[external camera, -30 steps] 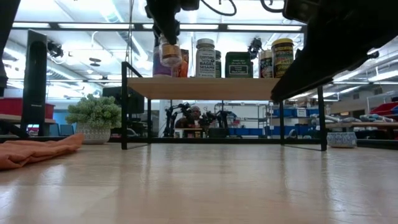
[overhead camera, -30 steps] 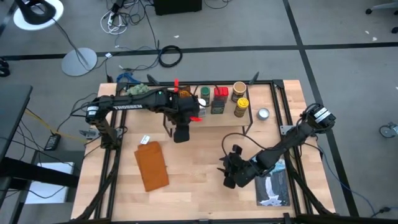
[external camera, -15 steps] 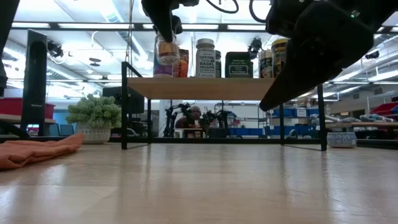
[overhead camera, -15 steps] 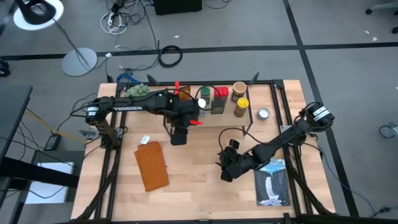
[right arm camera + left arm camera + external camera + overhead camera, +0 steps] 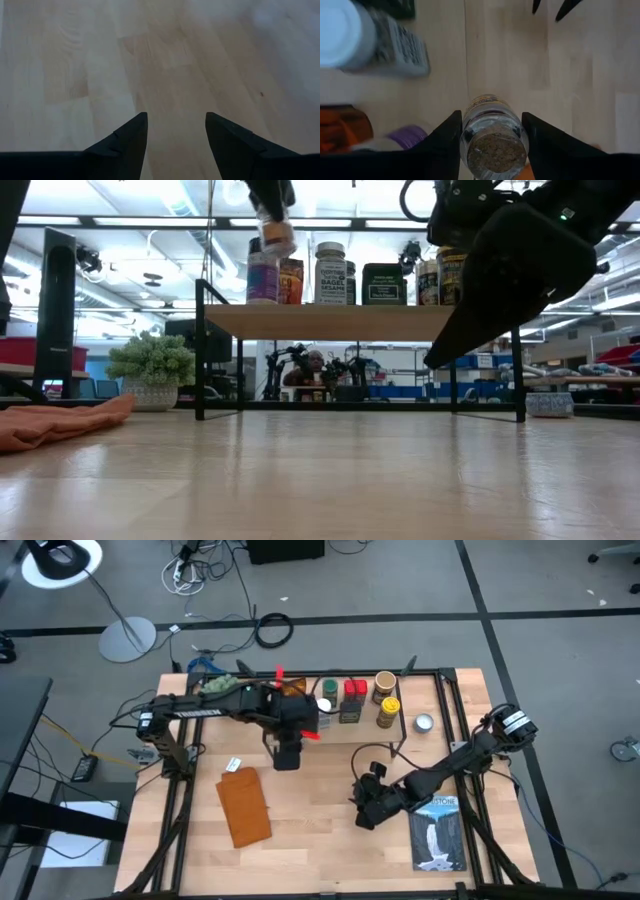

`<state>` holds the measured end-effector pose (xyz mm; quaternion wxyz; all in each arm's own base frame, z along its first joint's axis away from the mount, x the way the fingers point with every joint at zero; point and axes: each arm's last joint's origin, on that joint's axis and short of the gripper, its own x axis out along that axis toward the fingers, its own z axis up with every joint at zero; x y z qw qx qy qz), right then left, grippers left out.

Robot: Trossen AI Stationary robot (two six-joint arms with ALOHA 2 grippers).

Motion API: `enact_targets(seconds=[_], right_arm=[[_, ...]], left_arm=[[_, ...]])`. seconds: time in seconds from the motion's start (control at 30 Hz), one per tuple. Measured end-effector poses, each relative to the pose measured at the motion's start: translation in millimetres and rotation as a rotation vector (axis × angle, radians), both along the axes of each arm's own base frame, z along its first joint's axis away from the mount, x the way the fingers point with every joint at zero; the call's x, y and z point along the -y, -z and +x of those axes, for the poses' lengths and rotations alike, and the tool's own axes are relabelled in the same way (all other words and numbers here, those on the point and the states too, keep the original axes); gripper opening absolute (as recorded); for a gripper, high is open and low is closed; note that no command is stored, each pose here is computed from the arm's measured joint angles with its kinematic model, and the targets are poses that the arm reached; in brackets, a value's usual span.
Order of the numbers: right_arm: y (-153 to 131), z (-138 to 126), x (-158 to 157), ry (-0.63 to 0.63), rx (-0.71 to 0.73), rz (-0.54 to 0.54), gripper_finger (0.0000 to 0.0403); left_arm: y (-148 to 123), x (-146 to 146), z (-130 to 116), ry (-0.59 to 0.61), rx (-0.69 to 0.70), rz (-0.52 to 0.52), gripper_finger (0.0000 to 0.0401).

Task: Shelf spices
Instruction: Put the brown seasoning bottle on the shelf

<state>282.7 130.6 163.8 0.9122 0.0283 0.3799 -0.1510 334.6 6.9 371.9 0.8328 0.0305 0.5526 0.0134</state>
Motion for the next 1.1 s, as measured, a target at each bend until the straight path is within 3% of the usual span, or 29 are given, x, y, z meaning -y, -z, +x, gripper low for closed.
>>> enact_targets(seconds=[0.17,0.4,0.67,1.1], right_arm=[[0,0,0,-0.005,-0.004,0.005,0.0199],[0,0,0,-0.001,-0.002,0.011,0.0199],[0,0,0,0.014,0.005,0.025,0.0199],[0,0,-1,0.009,0.003,0.030,0.0199]], left_arm=[[-4,-5,5,0.068,0.056,0.022,0.0170],[21,-31,18,0.079,-0.053,0.010,0.0170],[27,-54,20,0.079,-0.073,0.018,0.0170],[31,-56,25,0.058,-0.057,-0.005,0.0200]])
